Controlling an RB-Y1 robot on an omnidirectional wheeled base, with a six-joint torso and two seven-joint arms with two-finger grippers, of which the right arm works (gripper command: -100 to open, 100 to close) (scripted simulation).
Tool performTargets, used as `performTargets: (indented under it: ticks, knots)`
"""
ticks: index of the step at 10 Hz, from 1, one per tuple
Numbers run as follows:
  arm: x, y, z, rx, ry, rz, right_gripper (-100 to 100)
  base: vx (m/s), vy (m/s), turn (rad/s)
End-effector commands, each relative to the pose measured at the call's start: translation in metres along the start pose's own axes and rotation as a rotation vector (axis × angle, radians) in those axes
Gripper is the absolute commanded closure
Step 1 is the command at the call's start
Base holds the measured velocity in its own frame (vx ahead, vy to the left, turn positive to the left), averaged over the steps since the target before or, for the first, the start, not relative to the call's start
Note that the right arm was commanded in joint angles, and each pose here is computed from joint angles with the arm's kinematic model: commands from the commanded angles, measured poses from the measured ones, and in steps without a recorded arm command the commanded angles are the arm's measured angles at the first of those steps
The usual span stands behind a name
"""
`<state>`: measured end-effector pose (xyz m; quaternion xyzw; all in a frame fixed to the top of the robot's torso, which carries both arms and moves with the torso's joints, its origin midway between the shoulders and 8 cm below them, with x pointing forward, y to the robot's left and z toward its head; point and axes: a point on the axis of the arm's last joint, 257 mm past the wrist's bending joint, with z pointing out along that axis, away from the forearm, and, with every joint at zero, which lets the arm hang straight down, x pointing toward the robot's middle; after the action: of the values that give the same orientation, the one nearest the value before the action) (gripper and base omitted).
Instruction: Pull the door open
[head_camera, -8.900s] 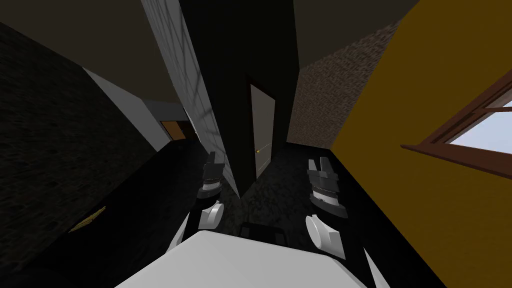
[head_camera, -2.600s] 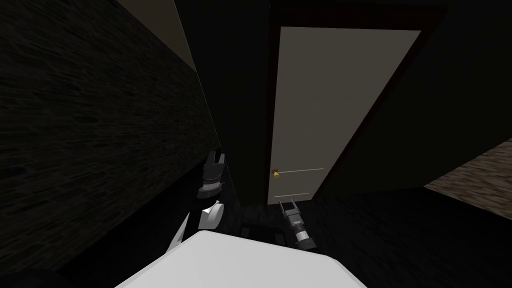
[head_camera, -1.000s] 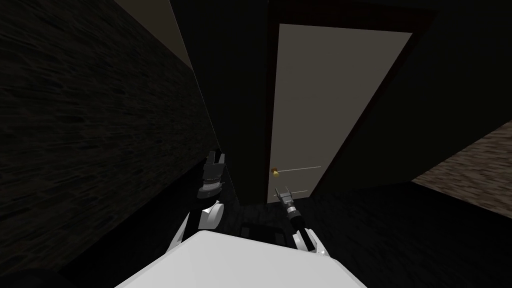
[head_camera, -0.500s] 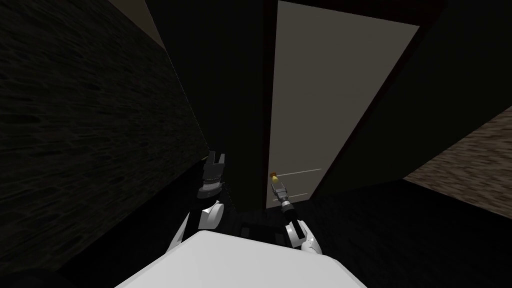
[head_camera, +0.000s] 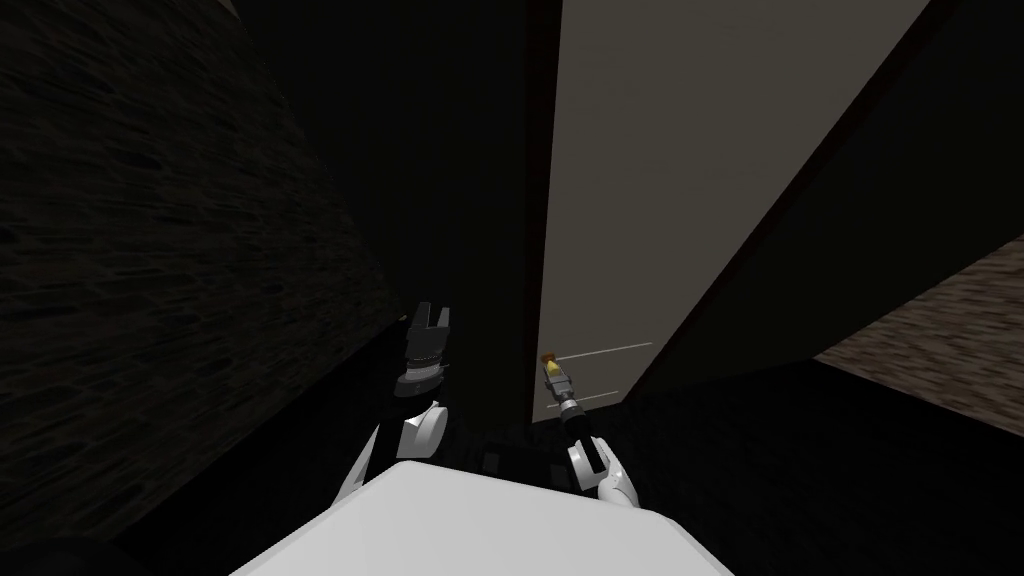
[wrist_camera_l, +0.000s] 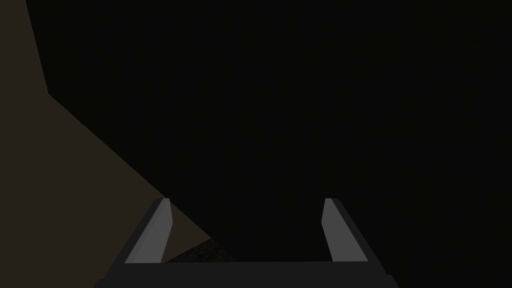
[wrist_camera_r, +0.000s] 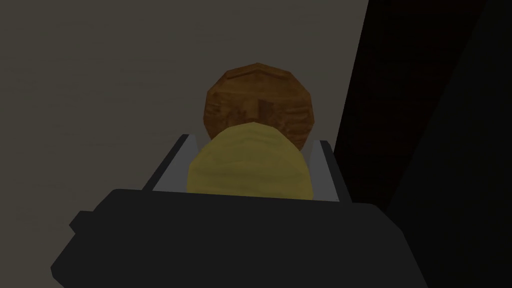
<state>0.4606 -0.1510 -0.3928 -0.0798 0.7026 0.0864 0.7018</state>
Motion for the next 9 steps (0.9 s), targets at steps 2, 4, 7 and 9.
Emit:
performTargets:
  ticks: [2, 4, 7, 9]
  knots:
    - [0.0, -0.002, -0.0006, 0.004, 0.0, -0.001, 100, -0.021, -0.001, -0.009]
    - [0.0, -0.002, -0.0006, 0.004, 0.0, -0.001, 100, -0.004, -0.002, 0.001]
    - [0.004, -0.011, -0.0048, 0.018, 0.008, 0.074, 100, -0.074, -0.024, 0.117]
    - [0.004, -0.017, -0.0061, 0.028, 0.006, 0.12, 100, -0.079, -0.009, 0.092]
